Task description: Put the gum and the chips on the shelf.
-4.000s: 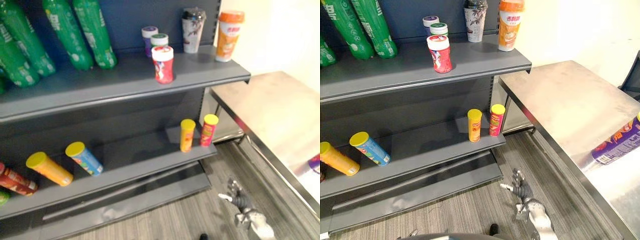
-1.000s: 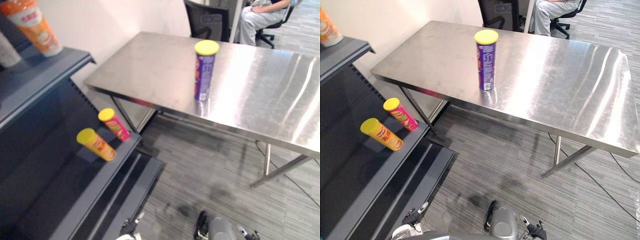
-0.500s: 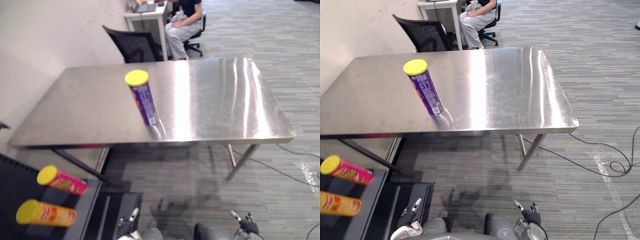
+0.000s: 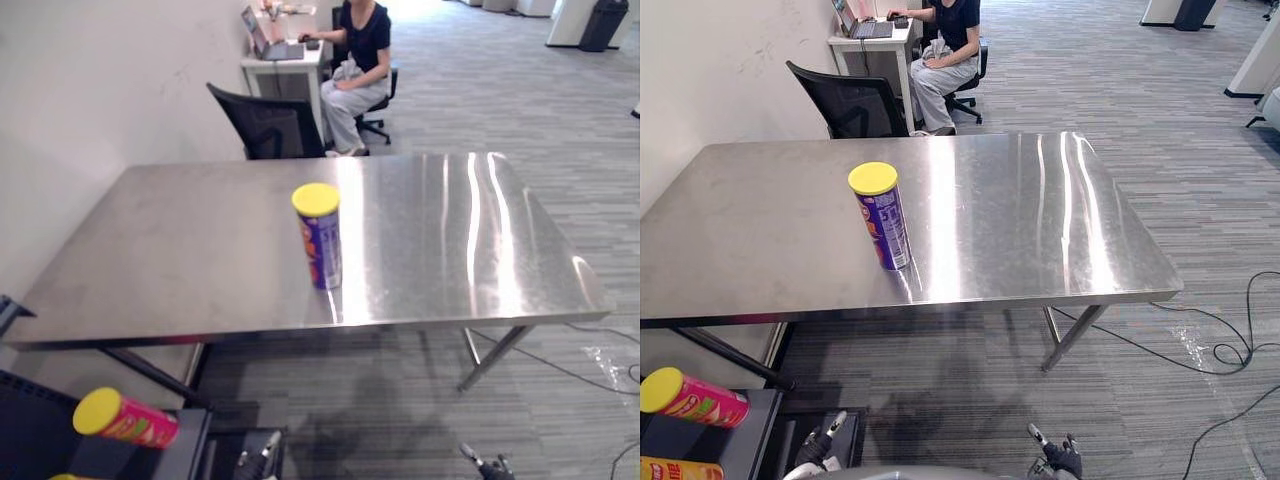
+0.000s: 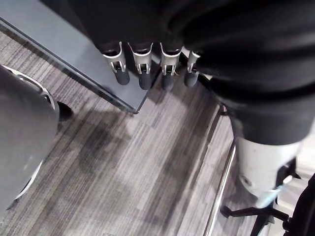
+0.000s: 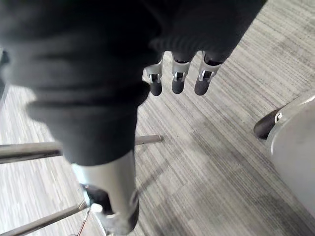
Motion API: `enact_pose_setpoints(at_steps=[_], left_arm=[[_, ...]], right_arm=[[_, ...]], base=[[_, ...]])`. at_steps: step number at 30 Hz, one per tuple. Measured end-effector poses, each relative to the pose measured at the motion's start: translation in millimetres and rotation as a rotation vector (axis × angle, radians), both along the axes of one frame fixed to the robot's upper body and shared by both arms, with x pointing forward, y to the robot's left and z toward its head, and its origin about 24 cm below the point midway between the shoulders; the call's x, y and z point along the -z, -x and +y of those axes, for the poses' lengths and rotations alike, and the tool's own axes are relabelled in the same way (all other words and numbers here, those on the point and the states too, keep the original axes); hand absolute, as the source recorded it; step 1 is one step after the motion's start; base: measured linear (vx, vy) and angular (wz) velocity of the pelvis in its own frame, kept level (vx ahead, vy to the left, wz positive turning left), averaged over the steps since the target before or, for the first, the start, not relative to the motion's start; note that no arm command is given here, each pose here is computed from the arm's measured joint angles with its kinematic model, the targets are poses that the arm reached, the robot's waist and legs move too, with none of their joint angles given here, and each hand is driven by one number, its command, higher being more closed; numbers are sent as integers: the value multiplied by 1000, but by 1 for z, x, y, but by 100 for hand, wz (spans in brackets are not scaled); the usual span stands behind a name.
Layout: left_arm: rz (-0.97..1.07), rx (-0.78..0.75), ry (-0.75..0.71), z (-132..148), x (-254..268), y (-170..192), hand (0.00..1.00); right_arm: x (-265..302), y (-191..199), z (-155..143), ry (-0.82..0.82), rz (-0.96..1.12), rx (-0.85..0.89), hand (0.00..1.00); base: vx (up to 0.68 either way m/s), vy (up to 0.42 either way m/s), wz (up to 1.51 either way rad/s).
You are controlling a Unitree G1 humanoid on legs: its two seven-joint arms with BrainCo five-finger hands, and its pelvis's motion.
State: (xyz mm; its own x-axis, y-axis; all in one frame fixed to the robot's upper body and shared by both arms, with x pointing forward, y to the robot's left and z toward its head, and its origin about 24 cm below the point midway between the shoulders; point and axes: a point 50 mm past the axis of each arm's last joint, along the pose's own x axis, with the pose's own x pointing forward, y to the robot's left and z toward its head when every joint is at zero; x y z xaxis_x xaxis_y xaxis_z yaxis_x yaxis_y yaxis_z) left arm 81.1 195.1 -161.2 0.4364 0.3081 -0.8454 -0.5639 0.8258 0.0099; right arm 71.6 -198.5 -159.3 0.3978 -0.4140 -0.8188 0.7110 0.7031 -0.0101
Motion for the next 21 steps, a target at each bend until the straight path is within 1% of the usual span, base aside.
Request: enact_pose_setpoints(at_steps=[2,6,7,9,11,12,14,15,16,17,19,20,21], left_arm=[[1,-1,0,0,0,0,0],[7,-1,-5,2,0,3,0],[15,15,-12,3,1,6,0],[24,-3,-18,6,1,12,0],[27,-20,-14,9,1,16,0],[27,-25,-13,9,1,17,0],[25,-42,-10,10,1,19,0],[17,-43,-14,11,0,18,0],[10,-43,-16,12,0,17,0],[6,-45,-23,13,-1,19,0],[5,-44,-24,14,-2,20,0],[7,-35,-21,13,-2,20,0],[2,-27,-20,12,-2,18,0]], right_arm=[[1,5,-2,17,27,32,0],[1,13,-8,28,46,160,0],[0,16,-14,35,47,221,0],[-5,17,-30,71,25,342,0],[-19,21,-69,153,-47,544,0],[-26,21,-83,181,-78,606,0],[-59,26,-135,318,-234,824,0],[-74,26,-152,378,-299,874,0],[-85,25,-162,417,-347,906,0],[-113,20,-181,507,-473,953,0],[-143,10,-194,589,-604,967,0],[-172,-4,-201,667,-709,928,0],[-183,-9,-202,689,-749,914,0]], base=[[-52,27,-2],[-86,33,-7],[-112,42,-23],[-80,42,-26],[-31,34,-19],[-2,22,-10],[24,15,1],[60,22,4],[88,16,1],[84,9,-1],[115,10,-3],[110,14,-4],[98,17,-3]])
